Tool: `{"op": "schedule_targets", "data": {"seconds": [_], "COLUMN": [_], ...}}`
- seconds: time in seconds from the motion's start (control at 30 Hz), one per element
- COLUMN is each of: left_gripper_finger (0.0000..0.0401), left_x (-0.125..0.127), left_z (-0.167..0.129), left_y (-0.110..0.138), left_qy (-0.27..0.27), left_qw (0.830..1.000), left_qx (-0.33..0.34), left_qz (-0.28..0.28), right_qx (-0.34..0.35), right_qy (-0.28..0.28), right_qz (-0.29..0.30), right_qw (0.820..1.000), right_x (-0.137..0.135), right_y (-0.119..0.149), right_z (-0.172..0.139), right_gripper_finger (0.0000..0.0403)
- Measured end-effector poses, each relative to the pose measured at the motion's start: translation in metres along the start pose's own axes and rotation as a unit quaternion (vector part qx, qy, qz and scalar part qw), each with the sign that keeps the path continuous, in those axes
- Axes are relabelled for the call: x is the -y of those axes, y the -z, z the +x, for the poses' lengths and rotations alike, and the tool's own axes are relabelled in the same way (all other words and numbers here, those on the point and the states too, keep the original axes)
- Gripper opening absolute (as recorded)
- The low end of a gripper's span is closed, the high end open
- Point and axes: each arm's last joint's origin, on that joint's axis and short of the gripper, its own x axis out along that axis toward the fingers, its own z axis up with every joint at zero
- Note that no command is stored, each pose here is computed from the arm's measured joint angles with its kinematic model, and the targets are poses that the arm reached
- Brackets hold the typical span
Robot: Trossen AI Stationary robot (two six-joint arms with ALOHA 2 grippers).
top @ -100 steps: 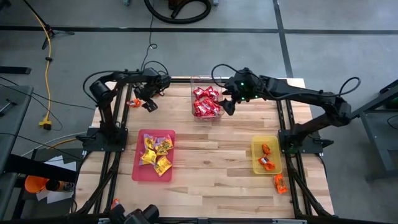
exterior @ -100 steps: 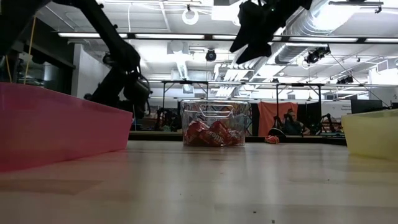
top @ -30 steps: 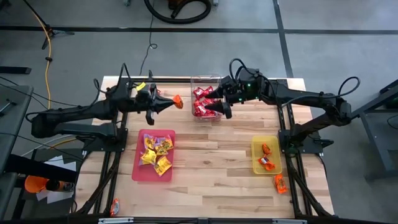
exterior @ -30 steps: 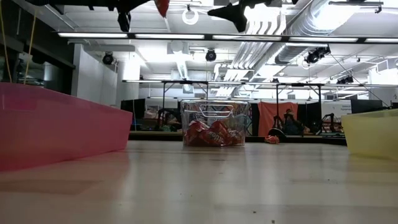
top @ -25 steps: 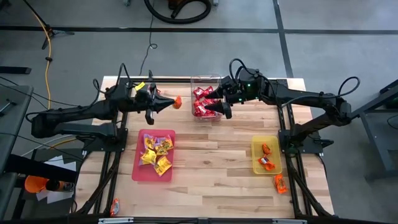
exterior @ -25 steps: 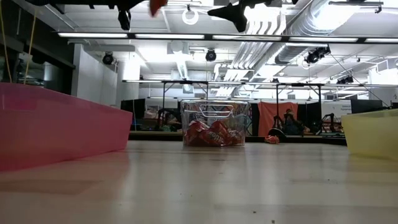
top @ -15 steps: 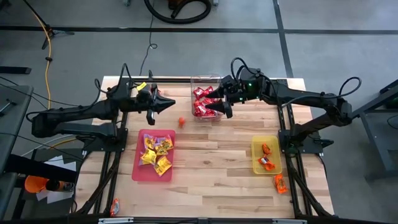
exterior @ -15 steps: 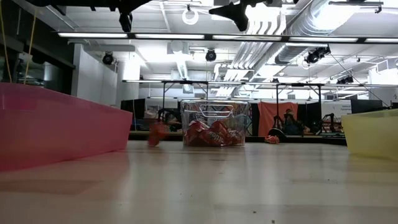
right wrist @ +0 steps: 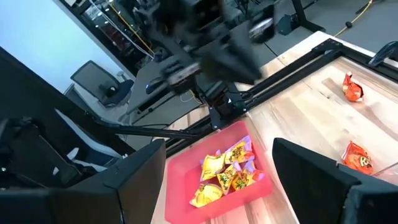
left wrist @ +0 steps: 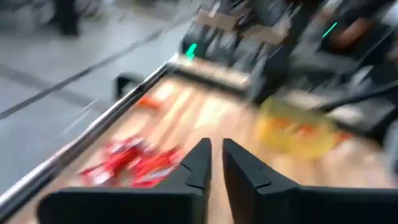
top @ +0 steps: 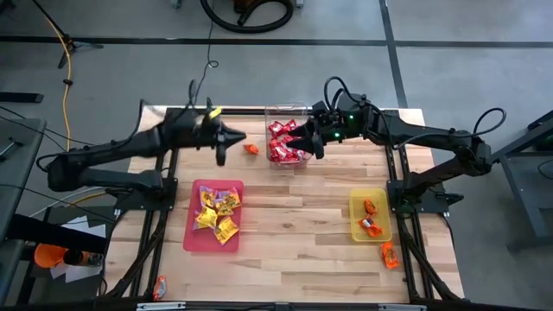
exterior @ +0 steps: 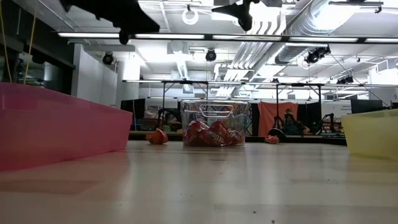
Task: Sort candy
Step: Put the orange candy into the yellow bin
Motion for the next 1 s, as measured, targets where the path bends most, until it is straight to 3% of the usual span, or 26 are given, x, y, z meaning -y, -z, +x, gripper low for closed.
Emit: {"op": "schedule_targets", "data": {"seconds": [0.1,0.2,0.3,0.4,0.53,0.7,0.83,1.0], "left_gripper_finger": [0.0062,0.0107,0.0152,0.0190,0.0218,0.0223,0.0223,0.0223], "left_x": [-0.017,-0.034,-0.045,-0.047,-0.046,-0.052,-0.054,-0.060], "left_z": [0.014,0.033,0.055,0.073,0.095,0.116,0.130,0.144], "left_y": [-0.016,-0.014,0.005,0.030,0.060,0.086,0.092,0.110], "left_qy": [-0.042,-0.062,-0.055,-0.012,0.015,-0.027,-0.042,-0.038], "left_qw": [0.993,0.972,0.948,0.928,0.902,0.883,0.888,0.876], "left_qx": [-0.105,-0.223,-0.310,-0.364,-0.409,-0.424,-0.403,-0.422], "left_qz": [0.020,0.035,0.040,0.073,0.134,0.198,0.217,0.231], "right_qx": [0.001,0.001,-0.004,-0.025,-0.046,-0.045,-0.039,-0.043], "right_qy": [-0.001,-0.002,0.001,0.010,0.022,0.041,0.045,0.047], "right_qz": [-0.003,-0.014,-0.033,-0.058,-0.086,-0.097,-0.099,-0.097], "right_qw": [1.000,1.000,0.999,0.998,0.995,0.993,0.993,0.993], "right_x": [-0.001,-0.001,-0.003,-0.004,-0.007,-0.009,-0.010,-0.010], "right_y": [0.000,0.000,0.000,0.003,0.007,0.007,0.006,0.006], "right_z": [-0.001,-0.001,-0.005,-0.012,-0.025,-0.033,-0.035,-0.035], "right_gripper_finger": [0.0291,0.0291,0.0291,0.0291,0.0291,0.0291,0.0291,0.0291]}}
